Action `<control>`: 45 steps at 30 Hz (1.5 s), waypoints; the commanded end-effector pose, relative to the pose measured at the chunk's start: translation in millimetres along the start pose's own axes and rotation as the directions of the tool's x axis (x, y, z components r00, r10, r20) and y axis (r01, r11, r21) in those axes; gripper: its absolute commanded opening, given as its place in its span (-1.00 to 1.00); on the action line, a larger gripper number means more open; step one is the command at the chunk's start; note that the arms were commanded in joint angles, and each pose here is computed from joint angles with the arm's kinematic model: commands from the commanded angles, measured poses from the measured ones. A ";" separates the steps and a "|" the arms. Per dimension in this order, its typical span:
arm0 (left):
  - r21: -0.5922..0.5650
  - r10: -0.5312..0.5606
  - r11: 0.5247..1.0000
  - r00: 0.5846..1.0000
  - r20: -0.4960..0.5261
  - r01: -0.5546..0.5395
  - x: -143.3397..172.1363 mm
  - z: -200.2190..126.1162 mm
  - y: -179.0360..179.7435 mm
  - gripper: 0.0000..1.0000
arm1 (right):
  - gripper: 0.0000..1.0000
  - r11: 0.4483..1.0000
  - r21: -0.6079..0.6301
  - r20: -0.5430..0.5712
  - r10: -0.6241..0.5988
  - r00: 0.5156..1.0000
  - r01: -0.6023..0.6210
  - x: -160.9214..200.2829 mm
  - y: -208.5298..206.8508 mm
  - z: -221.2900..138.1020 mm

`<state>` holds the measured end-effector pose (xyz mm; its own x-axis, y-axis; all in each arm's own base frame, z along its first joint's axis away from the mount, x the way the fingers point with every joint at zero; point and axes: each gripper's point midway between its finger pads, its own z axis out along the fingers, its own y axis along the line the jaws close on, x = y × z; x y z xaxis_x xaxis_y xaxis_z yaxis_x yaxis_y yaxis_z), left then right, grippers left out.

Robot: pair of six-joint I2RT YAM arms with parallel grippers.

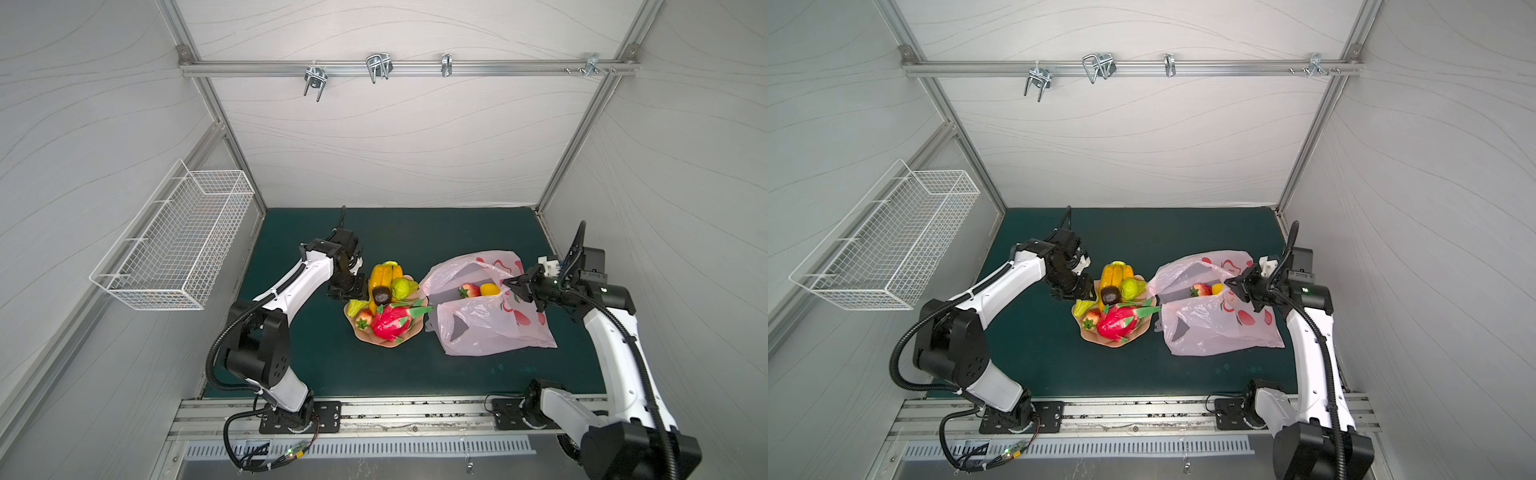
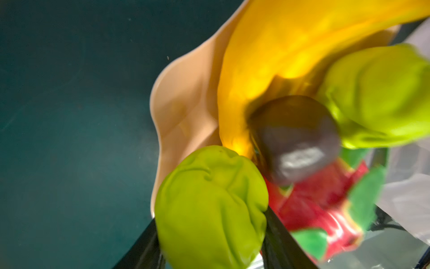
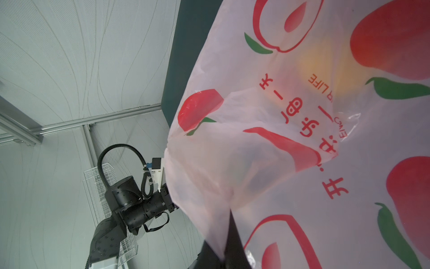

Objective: Place the fruits into the plastic bag
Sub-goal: Pick up the fruit from the plate, then place the fruit in the plastic bag.

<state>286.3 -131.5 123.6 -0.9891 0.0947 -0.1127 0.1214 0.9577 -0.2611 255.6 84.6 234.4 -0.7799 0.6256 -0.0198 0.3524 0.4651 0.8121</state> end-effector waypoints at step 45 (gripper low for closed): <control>0.357 0.057 0.911 0.921 0.385 -0.206 -8.8 -56.0 -278.2 -0.44 | -1.00 0.999 -0.031 -0.015 -0.009 1.000 0.008 7.4 9.6 -5.0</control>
<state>253.6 -371.7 242.9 -0.8788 0.0861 -0.4693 0.3541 0.7771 -0.5204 255.9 86.6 243.8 -0.7852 0.6184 -0.0320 0.3291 0.4605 0.8244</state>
